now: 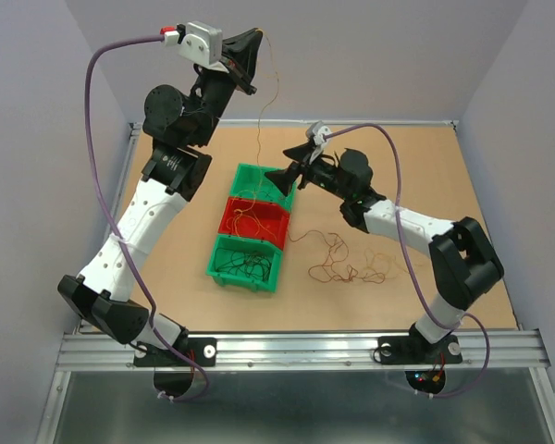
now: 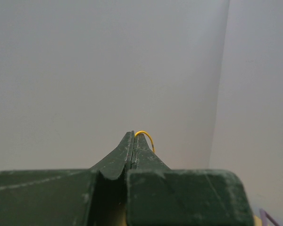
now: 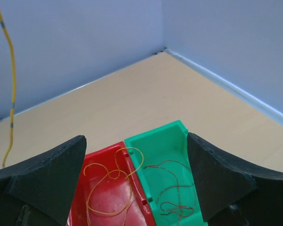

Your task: Untangle the cables

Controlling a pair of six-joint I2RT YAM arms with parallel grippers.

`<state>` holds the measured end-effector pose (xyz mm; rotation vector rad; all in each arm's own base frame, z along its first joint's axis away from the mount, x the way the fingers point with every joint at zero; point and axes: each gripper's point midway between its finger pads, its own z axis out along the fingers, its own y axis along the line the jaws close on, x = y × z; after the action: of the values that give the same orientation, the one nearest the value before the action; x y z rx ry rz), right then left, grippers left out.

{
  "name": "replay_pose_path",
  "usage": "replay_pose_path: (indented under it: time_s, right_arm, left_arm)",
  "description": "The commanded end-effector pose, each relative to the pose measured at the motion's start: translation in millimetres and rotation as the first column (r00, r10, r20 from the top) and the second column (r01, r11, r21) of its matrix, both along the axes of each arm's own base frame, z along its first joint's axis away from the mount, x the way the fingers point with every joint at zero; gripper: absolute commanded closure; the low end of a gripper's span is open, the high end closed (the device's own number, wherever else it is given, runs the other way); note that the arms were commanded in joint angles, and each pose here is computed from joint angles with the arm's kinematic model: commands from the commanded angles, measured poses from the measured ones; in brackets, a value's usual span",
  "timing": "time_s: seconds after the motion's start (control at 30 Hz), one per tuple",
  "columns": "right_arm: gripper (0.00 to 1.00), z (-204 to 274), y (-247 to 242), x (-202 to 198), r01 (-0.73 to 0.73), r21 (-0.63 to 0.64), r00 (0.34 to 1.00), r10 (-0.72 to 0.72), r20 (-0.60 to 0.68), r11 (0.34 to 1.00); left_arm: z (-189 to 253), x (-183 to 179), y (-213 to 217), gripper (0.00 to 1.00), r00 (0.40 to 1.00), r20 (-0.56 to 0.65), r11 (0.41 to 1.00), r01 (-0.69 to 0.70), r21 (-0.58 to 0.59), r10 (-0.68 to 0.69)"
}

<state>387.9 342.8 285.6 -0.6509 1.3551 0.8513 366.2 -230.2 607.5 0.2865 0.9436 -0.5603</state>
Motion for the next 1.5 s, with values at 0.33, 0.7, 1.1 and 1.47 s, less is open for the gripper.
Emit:
replay_pose_path:
  time_s: [0.33,0.7,1.1,1.47]
  right_arm:
    - [0.14,57,29,-49,-0.322,0.096,0.936,0.302,0.180,0.942]
    - [0.13,58,-11,-9,0.027,0.129,0.996,-0.038,0.084,0.991]
    - [0.12,66,-16,-42,-0.076,0.095,0.995,0.069,0.076,0.993]
    - [0.22,73,-25,9,0.139,0.117,0.989,-0.144,0.035,0.983]
  left_arm:
    - [29,-30,24,1.00,0.994,0.100,0.999,-0.039,-0.029,0.042]
    - [32,-29,14,1.00,0.996,0.086,0.999,0.027,-0.043,-0.023]
    - [34,-21,10,1.00,0.997,0.076,0.999,0.022,-0.042,-0.018]
    - [36,-23,7,1.00,0.997,0.061,0.997,0.050,-0.061,-0.047]
